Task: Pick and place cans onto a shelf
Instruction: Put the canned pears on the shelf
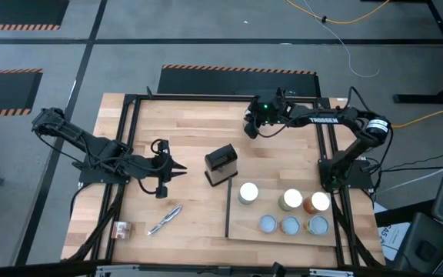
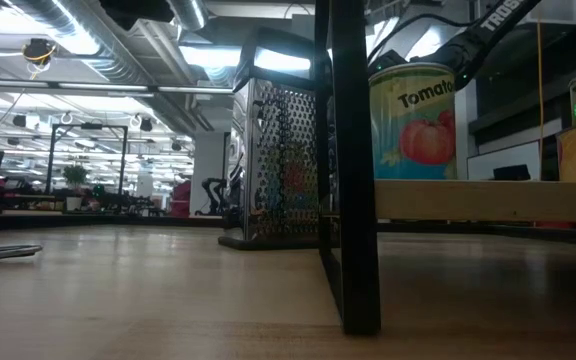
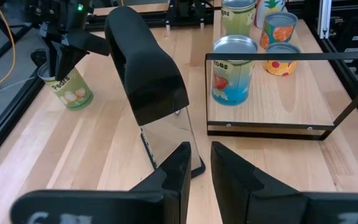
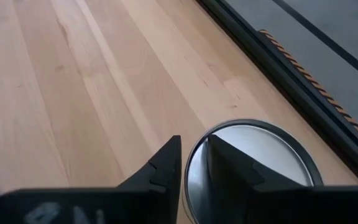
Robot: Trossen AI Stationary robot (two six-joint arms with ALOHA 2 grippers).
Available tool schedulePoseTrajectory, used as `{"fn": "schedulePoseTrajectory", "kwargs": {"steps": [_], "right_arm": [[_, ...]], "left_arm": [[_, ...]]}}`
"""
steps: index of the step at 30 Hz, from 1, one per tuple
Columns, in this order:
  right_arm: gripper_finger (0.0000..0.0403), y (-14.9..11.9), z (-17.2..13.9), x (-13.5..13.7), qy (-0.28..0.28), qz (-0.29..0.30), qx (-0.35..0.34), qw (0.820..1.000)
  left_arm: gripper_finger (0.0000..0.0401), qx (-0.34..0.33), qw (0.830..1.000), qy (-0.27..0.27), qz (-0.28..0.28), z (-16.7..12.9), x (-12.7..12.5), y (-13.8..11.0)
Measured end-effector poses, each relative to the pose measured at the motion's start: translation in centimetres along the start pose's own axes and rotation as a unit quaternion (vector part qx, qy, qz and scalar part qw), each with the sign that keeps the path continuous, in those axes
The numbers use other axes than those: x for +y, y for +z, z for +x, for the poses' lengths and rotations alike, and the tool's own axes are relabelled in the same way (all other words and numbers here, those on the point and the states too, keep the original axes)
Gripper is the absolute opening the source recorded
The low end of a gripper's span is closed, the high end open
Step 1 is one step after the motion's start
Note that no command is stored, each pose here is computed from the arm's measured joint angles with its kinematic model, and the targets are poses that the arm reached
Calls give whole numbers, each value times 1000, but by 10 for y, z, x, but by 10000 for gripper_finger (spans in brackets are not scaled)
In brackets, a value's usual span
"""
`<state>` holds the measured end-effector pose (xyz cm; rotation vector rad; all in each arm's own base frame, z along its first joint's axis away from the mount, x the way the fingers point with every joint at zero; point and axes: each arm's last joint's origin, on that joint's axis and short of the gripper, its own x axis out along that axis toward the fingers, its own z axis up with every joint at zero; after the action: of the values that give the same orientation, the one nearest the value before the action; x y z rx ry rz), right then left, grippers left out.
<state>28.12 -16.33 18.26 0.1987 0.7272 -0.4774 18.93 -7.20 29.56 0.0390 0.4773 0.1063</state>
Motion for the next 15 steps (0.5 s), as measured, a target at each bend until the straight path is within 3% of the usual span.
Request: {"fn": "schedulePoseTrajectory", "kwargs": {"steps": [6,15], "right_arm": [[55,-1,0,0,0,0,4,1000],[51,-1,0,0,1,0,7,1000]], "left_arm": [[55,0,1000,0,0,0,0,0],[55,0,1000,0,0,0,0,0]]}}
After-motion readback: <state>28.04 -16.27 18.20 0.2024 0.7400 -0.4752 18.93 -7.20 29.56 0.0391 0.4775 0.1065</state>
